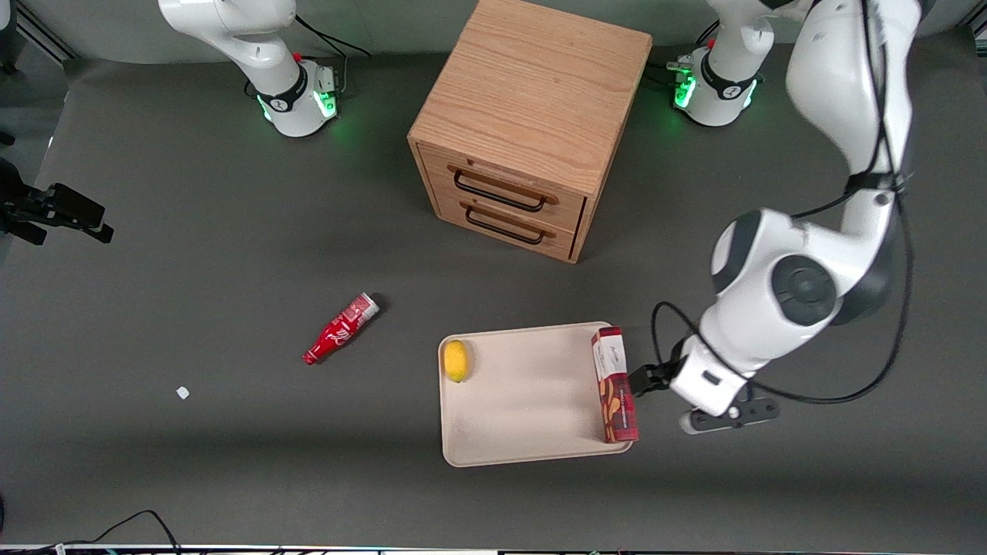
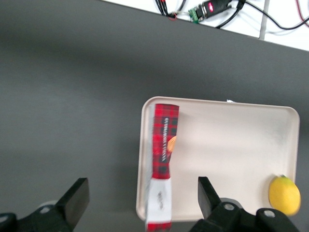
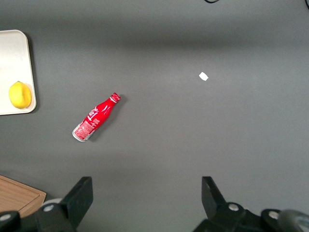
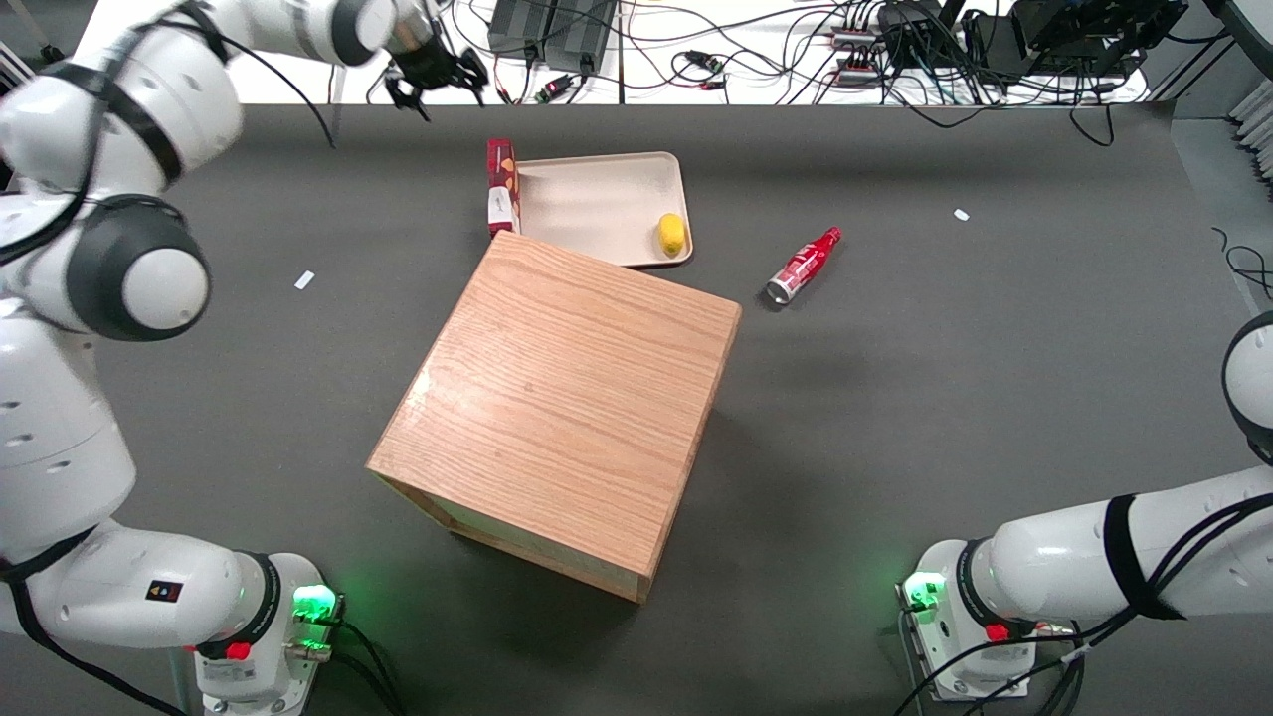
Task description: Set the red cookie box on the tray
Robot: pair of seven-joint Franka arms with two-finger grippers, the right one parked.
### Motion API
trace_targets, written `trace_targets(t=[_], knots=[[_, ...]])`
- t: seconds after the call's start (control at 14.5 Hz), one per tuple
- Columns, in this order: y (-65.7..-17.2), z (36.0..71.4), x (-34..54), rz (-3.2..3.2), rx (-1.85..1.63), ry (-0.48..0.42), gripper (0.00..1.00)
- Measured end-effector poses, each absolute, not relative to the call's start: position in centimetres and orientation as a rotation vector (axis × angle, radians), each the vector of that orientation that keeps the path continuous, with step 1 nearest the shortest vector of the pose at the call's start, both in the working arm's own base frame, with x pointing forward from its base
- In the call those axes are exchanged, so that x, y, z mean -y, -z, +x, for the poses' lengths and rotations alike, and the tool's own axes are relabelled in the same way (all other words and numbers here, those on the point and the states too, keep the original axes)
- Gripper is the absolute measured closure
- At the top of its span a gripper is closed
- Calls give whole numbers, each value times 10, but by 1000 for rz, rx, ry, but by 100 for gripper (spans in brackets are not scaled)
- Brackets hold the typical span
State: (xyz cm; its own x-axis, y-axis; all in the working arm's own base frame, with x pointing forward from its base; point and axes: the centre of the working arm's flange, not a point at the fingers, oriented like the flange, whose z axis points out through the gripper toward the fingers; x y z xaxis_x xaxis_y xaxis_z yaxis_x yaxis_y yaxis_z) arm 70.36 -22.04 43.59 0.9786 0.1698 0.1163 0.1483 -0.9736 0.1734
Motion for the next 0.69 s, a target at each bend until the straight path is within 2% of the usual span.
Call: trace_targets(t=[0.41, 0.69], knots=[[-535, 654, 112, 3026, -174, -60, 0], [-572, 609, 46, 3080, -126, -49, 0]])
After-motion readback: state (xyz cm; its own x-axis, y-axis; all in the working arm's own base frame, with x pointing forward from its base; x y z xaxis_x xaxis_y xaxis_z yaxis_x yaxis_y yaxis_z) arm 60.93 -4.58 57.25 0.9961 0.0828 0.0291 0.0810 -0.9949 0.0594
